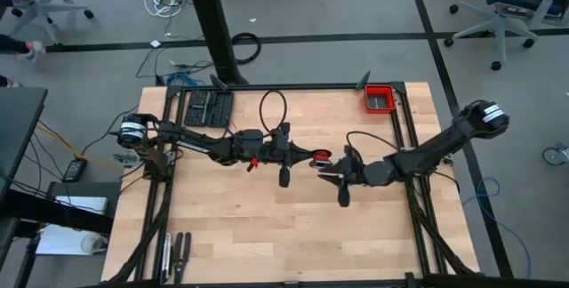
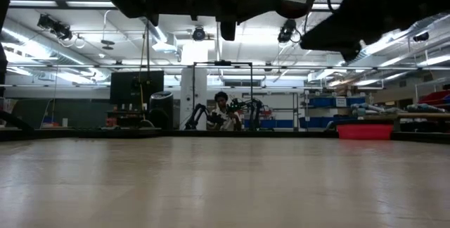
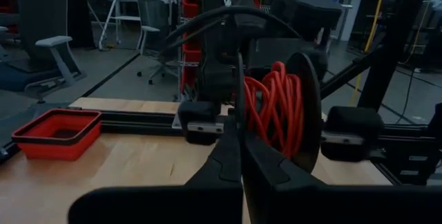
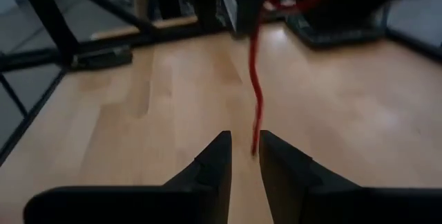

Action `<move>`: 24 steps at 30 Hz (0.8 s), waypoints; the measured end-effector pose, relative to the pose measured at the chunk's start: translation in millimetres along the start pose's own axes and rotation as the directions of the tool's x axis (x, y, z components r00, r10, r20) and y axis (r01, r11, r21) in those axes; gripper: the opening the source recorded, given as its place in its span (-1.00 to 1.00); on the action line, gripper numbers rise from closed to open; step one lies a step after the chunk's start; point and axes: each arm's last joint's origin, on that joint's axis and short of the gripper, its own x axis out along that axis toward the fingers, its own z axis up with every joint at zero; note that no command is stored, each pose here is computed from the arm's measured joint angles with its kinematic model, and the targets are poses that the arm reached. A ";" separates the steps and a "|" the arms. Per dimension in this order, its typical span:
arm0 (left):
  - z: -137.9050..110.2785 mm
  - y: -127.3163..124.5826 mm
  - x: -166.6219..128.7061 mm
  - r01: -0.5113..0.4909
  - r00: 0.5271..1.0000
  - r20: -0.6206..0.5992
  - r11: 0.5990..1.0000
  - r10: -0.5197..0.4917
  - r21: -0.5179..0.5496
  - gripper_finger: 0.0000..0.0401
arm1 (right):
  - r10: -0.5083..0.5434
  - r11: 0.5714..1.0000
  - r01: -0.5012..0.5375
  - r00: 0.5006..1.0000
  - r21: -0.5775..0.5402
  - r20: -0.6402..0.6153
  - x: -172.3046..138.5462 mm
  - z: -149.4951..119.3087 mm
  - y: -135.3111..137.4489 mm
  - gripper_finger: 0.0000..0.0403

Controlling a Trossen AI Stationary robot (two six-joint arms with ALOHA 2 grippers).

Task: Coil cords
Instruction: Coil the red wire on the black spool

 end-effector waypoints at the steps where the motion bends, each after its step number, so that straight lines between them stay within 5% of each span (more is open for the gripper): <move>1: 0.0 0.1 0.0 -0.001 1.000 0.000 1.000 0.001 0.000 -1.00 | -0.003 1.000 0.003 1.000 0.007 -0.027 -4.0 -0.5 -1.4 -0.63; 8: 1.0 0.1 -0.2 -0.001 1.000 0.007 1.000 0.001 0.000 -1.00 | -0.046 0.999 0.046 0.982 -0.002 -0.182 -21.3 -12.5 -5.9 -0.64; 24: 0.3 0.2 -0.2 -0.002 1.000 -0.001 1.000 0.002 0.021 -1.00 | 0.076 0.992 -0.055 0.979 -0.111 0.191 -65.5 39.1 2.4 -0.64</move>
